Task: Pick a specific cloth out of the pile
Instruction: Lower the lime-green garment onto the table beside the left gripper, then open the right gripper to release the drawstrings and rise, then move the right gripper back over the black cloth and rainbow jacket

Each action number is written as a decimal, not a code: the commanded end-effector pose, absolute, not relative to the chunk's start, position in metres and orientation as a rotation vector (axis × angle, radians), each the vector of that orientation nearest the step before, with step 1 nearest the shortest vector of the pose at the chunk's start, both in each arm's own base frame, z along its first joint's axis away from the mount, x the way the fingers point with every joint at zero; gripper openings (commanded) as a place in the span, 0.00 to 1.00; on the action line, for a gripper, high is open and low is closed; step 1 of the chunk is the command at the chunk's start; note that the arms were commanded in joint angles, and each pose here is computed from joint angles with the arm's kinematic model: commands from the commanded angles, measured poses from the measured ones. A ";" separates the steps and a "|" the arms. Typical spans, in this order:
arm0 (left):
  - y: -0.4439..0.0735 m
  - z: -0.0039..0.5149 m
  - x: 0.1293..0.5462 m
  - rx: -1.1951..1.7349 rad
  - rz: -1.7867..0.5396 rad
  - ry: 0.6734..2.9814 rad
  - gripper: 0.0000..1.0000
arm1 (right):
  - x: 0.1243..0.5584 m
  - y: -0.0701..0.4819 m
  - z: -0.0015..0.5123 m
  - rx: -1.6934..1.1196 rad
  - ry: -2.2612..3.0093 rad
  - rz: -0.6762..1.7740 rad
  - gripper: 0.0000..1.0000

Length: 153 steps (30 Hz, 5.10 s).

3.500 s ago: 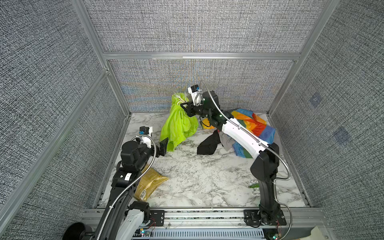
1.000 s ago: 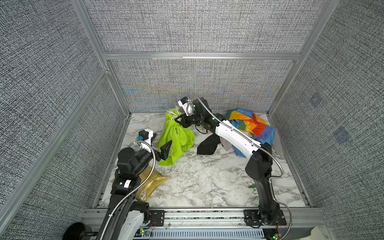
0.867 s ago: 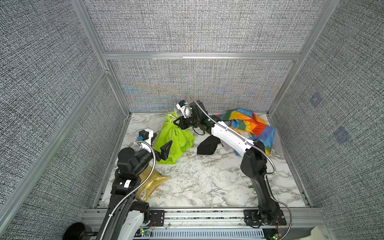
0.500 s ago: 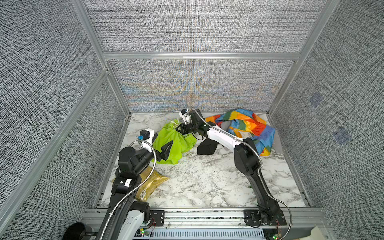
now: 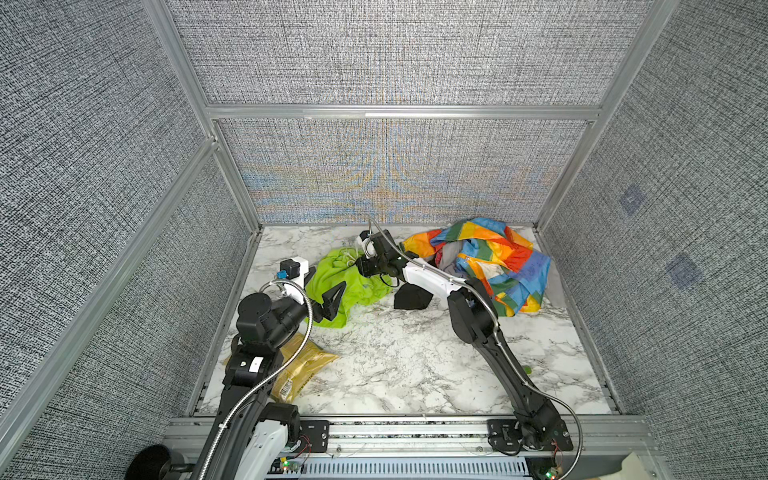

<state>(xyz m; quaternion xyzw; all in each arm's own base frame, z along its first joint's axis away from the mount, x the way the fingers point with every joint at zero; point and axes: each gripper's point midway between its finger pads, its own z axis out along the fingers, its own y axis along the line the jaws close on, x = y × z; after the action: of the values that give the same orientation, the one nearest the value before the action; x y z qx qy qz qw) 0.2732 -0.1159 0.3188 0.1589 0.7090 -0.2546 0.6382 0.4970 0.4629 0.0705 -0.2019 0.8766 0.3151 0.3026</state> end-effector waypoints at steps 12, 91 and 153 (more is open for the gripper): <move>-0.118 0.329 0.273 0.373 -0.589 1.580 0.98 | 0.440 0.419 0.201 -0.610 2.159 0.798 0.83; -0.119 0.316 0.282 0.359 -0.605 1.649 0.99 | 0.480 0.448 0.073 -0.599 2.322 0.511 0.09; -0.114 0.294 0.314 0.290 -0.553 1.747 0.99 | 0.387 0.338 0.060 -0.427 2.473 0.828 0.89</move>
<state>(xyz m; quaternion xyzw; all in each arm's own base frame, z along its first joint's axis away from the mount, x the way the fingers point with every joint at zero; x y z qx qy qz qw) 0.3144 -0.1117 0.2880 0.1149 0.7617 -0.2362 0.5923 0.3845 0.3284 0.0594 -0.1647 0.9108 0.2858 0.2482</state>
